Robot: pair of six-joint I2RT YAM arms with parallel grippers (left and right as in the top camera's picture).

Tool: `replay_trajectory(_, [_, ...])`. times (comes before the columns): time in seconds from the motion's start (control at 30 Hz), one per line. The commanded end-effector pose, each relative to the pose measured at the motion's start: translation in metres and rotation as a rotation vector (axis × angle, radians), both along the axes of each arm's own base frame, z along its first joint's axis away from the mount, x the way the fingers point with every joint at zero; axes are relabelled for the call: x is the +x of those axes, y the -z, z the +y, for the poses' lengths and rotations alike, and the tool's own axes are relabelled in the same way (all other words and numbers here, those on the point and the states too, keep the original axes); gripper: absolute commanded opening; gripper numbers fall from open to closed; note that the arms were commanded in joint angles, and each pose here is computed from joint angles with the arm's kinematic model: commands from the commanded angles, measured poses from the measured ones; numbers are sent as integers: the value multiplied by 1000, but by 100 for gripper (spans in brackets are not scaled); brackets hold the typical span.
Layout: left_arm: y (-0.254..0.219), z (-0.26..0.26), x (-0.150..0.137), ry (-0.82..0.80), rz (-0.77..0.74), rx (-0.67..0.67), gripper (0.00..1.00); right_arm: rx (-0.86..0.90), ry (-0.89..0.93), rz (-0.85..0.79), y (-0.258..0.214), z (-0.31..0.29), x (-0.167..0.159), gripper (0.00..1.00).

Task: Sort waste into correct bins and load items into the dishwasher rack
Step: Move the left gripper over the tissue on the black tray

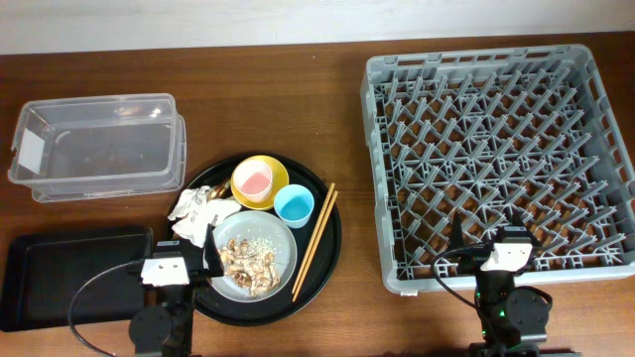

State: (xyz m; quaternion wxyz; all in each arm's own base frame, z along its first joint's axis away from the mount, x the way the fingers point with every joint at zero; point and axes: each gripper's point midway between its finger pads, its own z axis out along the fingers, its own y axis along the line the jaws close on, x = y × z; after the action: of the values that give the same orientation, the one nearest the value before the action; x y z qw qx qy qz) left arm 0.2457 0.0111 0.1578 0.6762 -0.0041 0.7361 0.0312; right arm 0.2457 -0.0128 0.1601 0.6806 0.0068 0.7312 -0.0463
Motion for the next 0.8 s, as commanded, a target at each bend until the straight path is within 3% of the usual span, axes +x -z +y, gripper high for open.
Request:
replay_trajectory(0.0, [2,-2,0,13,-3,15,99,0,12,5,3,-3,0,98])
replay_trajectory(0.33, [1,-6,0,35,-5,13,99,0,12,5,3,-3,0,98])
replay_trajectory(0.4, [-8,-48,-4,277,-45,-2,99,0,12,5,3,-3,0,98])
replay_trajectory(0.47, [-20,-117,-37,728,-92,-11,99,0,12,5,3,-3,0,98])
replay_trajectory(0.53, [-29,-153,-77,1045,-146,10,99,0,12,5,3,-3,0,98])
replay_trajectory(0.6, [-39,-163,-96,1164,-210,55,99,0,12,5,3,-3,0,98])
replay_trajectory(0.67, [-68,-167,-112,1211,-396,190,99,0,12,5,3,-3,0,98])
replay_trajectory(0.73, [-104,-162,-117,1125,-586,304,99,0,12,5,3,-3,0,98])
replay_trajectory(0.77, [-115,-157,-111,1063,-602,293,99,0,12,5,3,-3,0,98])
